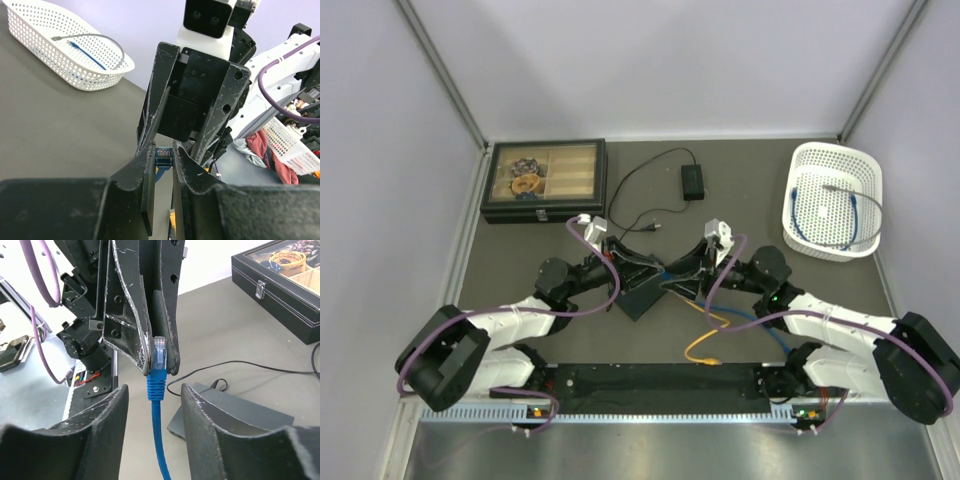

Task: Insert the plug into the switch port
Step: Pick up the connector from the center of the board.

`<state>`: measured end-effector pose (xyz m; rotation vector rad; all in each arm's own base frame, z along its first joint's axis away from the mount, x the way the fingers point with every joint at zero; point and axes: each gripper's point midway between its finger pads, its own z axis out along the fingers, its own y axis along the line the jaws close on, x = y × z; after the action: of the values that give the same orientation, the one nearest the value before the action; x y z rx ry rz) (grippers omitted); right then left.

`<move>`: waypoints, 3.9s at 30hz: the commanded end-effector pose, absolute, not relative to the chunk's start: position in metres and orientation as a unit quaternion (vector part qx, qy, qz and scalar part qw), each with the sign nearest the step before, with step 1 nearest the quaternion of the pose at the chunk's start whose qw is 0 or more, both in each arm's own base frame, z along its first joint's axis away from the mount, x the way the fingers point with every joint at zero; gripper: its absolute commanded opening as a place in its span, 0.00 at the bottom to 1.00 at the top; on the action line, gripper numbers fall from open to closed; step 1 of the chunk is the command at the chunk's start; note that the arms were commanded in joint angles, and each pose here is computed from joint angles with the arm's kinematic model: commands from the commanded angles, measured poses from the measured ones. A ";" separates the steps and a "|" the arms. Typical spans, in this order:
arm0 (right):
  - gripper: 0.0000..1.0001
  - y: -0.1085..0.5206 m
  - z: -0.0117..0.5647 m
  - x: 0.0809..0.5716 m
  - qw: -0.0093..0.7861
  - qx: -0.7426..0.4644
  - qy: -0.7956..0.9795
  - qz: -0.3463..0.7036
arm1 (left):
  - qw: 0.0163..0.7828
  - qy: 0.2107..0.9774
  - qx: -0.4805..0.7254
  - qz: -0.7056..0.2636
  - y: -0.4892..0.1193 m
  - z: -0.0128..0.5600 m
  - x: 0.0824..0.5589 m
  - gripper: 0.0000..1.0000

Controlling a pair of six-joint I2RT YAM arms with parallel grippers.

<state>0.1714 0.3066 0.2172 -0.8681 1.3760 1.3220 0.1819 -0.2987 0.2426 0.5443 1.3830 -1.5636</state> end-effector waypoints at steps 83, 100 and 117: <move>0.11 0.280 0.171 0.216 0.612 -0.334 0.673 0.247 | 0.368 0.717 -0.021 -0.591 -0.331 0.192 0.232 0.00; 0.34 0.276 0.187 0.198 0.654 -0.320 0.603 0.326 | 0.336 0.670 -0.060 -0.659 -0.329 0.198 0.221 0.00; 0.20 0.274 0.186 0.201 0.652 -0.329 0.600 0.327 | 0.328 0.665 -0.055 -0.668 -0.331 0.203 0.218 0.00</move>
<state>0.2047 0.2706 0.1735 -0.7439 1.4188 0.7024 0.2214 -0.3293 0.1785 -0.1790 1.8303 -1.6818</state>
